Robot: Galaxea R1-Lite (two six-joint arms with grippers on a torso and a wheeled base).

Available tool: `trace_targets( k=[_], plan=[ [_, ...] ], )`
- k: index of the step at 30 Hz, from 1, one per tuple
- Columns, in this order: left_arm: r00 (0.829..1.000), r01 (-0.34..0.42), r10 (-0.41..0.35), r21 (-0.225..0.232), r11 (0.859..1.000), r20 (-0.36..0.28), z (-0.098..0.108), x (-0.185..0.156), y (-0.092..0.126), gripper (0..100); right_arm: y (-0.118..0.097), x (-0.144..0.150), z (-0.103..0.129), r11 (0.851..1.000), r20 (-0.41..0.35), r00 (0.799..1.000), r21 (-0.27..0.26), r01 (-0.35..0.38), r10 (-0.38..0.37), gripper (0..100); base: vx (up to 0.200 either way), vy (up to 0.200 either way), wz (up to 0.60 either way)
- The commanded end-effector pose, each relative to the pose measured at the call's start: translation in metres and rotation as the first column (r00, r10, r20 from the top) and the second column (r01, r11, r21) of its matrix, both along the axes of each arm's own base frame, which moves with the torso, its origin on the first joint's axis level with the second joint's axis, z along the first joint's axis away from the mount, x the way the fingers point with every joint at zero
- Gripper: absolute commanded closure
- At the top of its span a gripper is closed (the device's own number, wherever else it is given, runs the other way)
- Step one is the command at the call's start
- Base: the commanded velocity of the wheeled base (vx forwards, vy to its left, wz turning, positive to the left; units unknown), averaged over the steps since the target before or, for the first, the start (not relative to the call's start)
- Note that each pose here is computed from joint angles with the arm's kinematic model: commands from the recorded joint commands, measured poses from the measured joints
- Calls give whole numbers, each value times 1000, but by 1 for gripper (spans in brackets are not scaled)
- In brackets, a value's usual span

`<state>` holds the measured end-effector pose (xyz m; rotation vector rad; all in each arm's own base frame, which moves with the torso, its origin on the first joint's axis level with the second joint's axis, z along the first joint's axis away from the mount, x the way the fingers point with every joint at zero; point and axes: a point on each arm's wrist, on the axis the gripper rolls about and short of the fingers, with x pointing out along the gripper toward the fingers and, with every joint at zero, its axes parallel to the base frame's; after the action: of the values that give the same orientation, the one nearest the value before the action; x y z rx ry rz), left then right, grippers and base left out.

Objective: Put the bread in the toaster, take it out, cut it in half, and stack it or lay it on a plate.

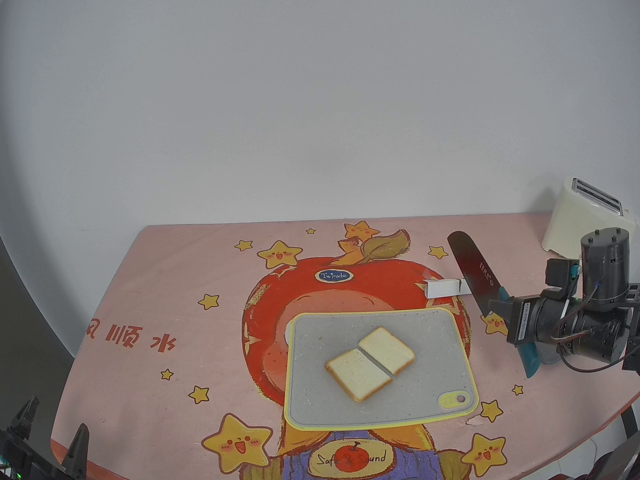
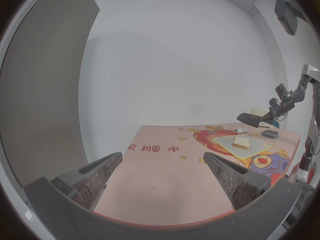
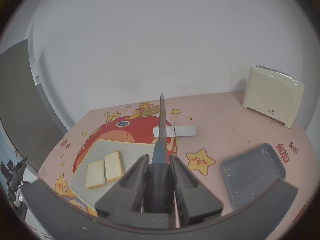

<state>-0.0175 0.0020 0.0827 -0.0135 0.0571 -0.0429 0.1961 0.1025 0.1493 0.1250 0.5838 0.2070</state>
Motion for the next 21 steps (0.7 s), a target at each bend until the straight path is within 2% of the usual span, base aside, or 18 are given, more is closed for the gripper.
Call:
trace_targets(
  k=[1,21],
  plan=[
    [1000,0,0,1,1000,-20,-5,1,0,0,1,2,-6,1000,-22,1000,-13,1,-1,100,0,0,0],
    [1000,0,0,1,1000,-20,-5,1,0,0,-4,8,-11,999,-40,999,-26,32,-33,100,0,0,0]
  ],
)
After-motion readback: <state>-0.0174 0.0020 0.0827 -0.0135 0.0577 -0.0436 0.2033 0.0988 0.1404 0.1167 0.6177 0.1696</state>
